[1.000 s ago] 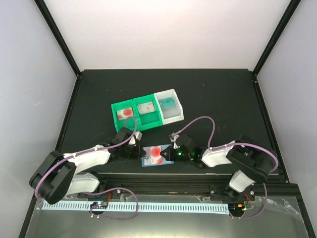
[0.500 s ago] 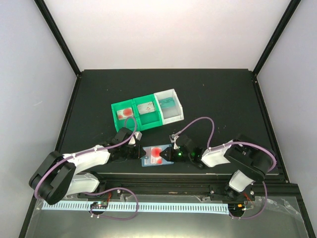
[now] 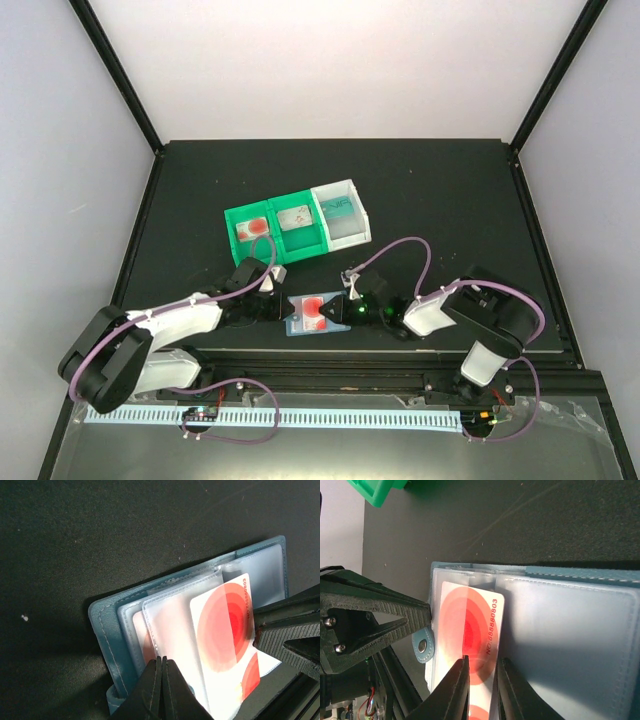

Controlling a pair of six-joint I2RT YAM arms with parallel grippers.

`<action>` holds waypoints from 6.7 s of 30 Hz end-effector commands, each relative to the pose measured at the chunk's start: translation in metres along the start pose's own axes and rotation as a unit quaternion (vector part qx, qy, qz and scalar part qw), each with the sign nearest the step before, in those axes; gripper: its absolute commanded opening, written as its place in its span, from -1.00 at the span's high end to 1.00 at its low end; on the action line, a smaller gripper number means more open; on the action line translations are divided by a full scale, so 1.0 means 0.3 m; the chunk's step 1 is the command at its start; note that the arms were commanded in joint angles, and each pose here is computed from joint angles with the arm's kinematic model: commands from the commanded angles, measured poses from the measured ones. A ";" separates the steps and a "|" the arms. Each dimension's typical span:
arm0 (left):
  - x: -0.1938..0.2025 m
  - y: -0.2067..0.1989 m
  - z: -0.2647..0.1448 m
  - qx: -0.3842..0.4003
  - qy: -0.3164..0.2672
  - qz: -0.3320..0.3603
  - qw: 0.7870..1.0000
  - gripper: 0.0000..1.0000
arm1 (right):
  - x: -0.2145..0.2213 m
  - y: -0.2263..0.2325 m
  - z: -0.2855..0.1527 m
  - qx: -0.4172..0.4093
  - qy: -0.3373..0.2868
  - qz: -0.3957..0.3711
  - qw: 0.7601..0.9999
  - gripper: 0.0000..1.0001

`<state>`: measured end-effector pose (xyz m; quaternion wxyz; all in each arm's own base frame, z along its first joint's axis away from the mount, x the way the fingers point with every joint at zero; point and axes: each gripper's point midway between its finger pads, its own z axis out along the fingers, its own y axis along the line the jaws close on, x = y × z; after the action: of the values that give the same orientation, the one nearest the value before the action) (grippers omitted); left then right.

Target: Take the credit cards out of the card holder

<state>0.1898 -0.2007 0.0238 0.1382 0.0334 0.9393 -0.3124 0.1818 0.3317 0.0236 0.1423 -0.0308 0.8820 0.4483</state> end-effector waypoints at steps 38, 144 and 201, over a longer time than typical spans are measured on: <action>0.028 -0.048 0.054 0.023 0.028 0.012 0.999 0.94 | -0.010 -0.026 -0.004 -0.004 -0.008 0.013 1.000 0.69; 0.214 -0.563 -0.453 0.408 0.046 0.211 0.887 0.97 | 0.080 0.519 -0.597 -0.148 0.048 -0.318 0.935 -0.20; -0.077 -0.574 -0.559 0.423 -0.180 -0.005 0.888 0.15 | -0.225 0.567 -0.599 -0.295 -0.219 0.028 0.930 0.98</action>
<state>0.1440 -0.2397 0.2396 0.2583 0.0299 0.7009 -0.6642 0.1722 0.2844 0.2576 0.2909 0.0433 0.6796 0.6721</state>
